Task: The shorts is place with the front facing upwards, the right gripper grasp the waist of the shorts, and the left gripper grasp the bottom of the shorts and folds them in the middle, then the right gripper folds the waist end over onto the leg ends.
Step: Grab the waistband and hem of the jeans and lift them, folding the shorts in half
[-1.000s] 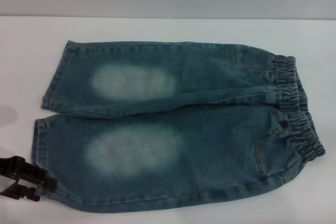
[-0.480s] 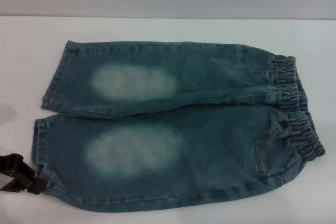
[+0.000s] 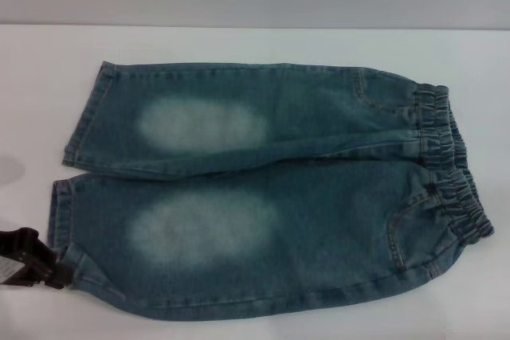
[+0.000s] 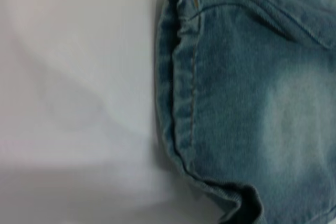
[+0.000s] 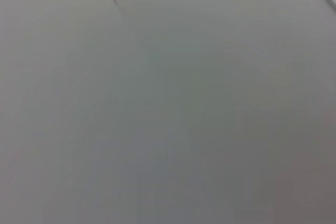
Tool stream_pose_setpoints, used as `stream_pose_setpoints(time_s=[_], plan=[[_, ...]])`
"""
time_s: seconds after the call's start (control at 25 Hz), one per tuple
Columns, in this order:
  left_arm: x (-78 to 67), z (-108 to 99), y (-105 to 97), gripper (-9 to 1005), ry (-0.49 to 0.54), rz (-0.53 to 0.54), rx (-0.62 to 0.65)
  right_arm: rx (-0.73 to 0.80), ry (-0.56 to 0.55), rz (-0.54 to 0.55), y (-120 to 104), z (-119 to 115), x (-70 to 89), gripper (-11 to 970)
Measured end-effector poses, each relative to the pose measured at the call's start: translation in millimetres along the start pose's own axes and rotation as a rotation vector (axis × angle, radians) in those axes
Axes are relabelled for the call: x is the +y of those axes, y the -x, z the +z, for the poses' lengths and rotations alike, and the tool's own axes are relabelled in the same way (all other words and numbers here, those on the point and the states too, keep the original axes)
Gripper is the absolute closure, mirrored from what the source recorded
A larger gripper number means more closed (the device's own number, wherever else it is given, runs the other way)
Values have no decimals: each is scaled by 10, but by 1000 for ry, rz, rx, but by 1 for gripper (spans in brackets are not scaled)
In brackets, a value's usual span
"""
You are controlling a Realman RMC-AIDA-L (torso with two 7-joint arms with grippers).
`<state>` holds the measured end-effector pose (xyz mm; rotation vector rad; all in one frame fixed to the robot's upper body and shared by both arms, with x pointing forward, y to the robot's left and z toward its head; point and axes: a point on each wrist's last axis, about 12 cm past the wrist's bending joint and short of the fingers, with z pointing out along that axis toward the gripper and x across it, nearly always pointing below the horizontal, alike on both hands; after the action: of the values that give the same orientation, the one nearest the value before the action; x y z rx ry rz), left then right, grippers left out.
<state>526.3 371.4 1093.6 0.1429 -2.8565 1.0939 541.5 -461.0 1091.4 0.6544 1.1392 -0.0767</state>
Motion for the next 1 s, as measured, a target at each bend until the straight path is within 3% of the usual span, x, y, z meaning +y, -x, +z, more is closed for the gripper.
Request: stream_pose_setpoints(time_s=[0.28, 0.48, 0.72, 0.8, 0.84, 1.0], plan=[[-60, 71, 53, 938, -1, 22, -19, 42, 95, 41, 46, 127, 88, 172], [-91, 72, 93, 937, -49, 14, -80, 122, 243, 81, 101, 238, 218, 172], [-106, -27, 146, 936, -147, -28, -191, 327, 485, 166, 281, 403, 377, 171], [-109, -50, 160, 935, -142, -22, -199, 407, 578, 146, 353, 446, 455, 171], [-109, -62, 169, 935, -137, -19, -204, 508, 679, 111, 406, 461, 546, 171], [-105, -80, 191, 934, -127, -13, -223, 666, 794, 41, 446, 480, 689, 171]])
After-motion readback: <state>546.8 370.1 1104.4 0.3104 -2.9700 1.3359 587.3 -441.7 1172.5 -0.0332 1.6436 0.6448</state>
